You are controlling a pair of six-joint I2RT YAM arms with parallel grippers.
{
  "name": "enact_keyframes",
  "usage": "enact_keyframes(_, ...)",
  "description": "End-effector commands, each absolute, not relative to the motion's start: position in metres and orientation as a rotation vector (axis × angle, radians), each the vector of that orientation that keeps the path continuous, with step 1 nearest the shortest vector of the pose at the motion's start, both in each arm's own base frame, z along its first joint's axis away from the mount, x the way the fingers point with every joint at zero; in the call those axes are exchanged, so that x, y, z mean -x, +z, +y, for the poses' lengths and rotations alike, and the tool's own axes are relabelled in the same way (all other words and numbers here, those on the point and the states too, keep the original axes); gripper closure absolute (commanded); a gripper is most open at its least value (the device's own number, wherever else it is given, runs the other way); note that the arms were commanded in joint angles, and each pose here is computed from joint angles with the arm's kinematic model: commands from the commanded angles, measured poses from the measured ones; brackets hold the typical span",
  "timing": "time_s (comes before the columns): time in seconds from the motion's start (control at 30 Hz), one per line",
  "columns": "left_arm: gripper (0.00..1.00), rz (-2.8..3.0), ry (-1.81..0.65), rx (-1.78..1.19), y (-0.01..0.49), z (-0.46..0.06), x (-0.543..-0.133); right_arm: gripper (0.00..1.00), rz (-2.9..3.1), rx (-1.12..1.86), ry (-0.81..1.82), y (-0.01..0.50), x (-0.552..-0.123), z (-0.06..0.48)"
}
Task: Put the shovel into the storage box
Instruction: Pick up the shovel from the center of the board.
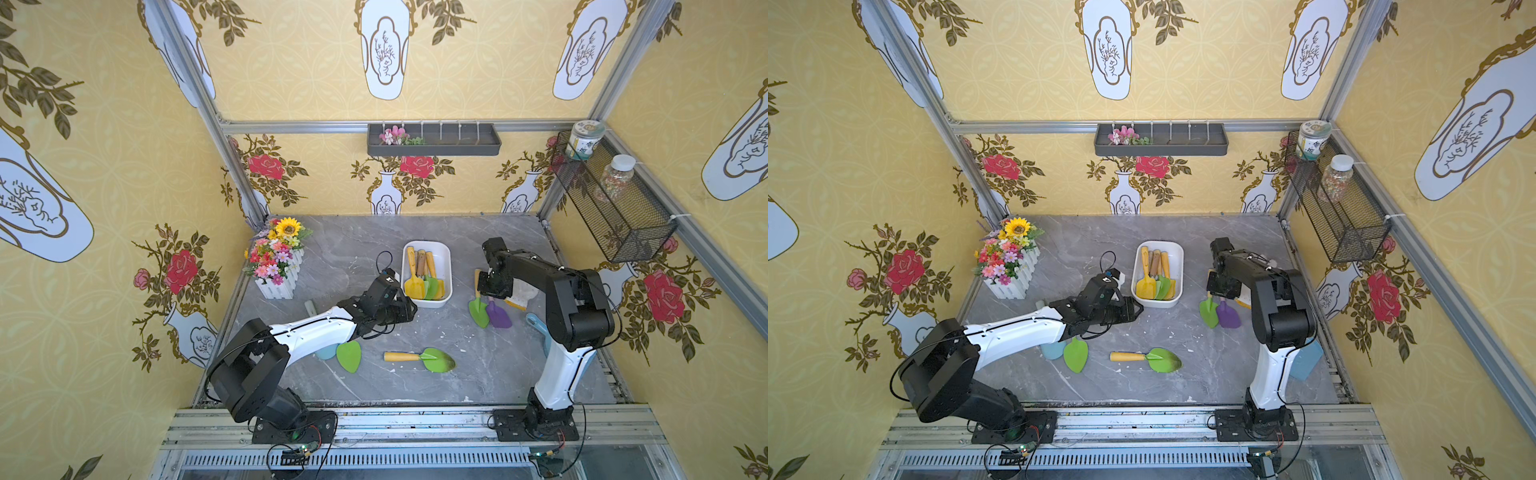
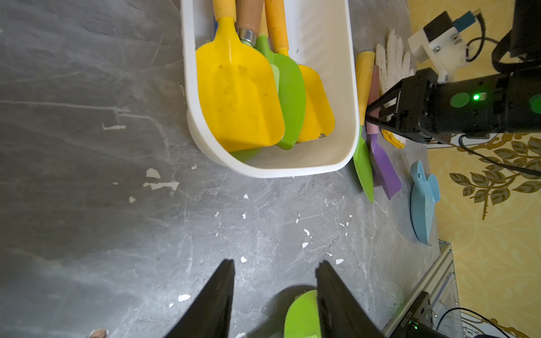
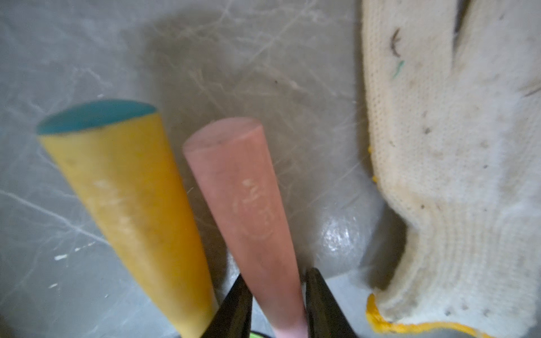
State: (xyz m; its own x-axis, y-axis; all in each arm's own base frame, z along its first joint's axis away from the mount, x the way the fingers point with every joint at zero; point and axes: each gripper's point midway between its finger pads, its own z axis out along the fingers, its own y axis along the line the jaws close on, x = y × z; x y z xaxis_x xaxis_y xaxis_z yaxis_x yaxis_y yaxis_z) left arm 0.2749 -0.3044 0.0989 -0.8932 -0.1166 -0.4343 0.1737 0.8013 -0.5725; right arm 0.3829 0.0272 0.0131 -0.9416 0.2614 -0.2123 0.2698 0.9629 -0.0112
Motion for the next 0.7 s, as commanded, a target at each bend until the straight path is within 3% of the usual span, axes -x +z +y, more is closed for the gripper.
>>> enact_keyframes(0.0,0.50,2.533,-0.876,-0.050,0.098,-0.305,-0.273,0.65,2.939,-0.411,-0.084,0.005,-0.372,0.025)
enact_keyframes(0.3,0.50,2.532,-0.880,-0.040,0.099,-0.305,-0.273,0.72,2.944,-0.421,-0.092,0.003,-0.367,0.023)
enact_keyframes(0.67,0.50,2.519,-0.871,-0.027,0.103,-0.304,-0.276,0.79,2.889,-0.401,-0.117,0.036,-0.362,0.021)
